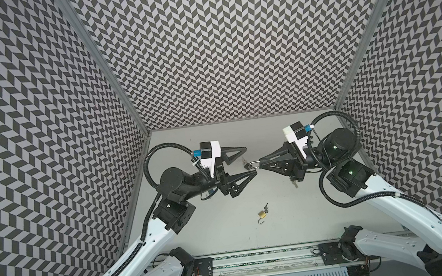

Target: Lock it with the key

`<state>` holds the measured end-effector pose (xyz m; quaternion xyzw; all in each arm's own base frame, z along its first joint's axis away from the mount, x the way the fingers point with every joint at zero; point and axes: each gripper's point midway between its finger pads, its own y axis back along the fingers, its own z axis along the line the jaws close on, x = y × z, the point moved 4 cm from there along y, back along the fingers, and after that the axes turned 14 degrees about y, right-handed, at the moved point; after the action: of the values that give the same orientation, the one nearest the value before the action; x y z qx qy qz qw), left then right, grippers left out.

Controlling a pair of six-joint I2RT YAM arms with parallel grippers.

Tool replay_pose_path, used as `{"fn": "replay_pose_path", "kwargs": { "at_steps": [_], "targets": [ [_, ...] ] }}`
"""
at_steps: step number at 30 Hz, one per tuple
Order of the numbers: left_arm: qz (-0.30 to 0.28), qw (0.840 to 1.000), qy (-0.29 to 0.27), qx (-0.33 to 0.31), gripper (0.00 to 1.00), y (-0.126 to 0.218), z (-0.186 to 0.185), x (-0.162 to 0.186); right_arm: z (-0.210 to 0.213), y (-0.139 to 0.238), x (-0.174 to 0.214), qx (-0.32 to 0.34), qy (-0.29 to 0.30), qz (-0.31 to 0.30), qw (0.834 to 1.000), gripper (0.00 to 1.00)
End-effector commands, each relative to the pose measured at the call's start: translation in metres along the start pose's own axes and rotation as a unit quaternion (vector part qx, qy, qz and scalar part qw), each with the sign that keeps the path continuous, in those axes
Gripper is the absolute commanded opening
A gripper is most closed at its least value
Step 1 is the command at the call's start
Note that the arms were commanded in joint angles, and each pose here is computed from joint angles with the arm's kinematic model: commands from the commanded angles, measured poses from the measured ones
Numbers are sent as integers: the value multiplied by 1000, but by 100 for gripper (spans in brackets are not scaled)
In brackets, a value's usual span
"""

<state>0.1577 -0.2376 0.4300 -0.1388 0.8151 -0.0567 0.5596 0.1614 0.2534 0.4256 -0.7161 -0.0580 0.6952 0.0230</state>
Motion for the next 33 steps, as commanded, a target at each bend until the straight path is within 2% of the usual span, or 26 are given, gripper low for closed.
{"fn": "replay_pose_path", "kwargs": {
  "at_steps": [1, 4, 8, 14, 19, 25, 30, 33],
  "targets": [
    [11, 999, -14, 29, 78, -2, -11, -6, 10, 3, -14, -18, 32, -10, 999, 0],
    [10, 999, -14, 30, 65, -2, -11, -5, 9, 4, -15, -13, 36, -12, 999, 0],
    [11, 999, -14, 29, 54, -1, -11, -4, 11, 6, -20, -1, 46, -19, 999, 0],
    [14, 999, -13, 32, 46, -2, -10, -3, 10, 8, -23, 10, 50, -28, 998, 0],
    [11, 999, -17, 35, 32, -2, -12, -5, 7, 6, -20, 6, 44, -22, 999, 0],
    [8, 999, -23, 41, 29, -2, -16, -8, 4, 4, -18, 10, 39, -18, 999, 0],
    [9, 999, -23, 44, 15, -2, -16, -8, 3, 4, -18, 11, 38, -17, 999, 0],
    [5, 999, -23, 43, 0, -1, -17, -10, 3, 4, -18, 14, 38, -16, 999, 0]
  ]
}}
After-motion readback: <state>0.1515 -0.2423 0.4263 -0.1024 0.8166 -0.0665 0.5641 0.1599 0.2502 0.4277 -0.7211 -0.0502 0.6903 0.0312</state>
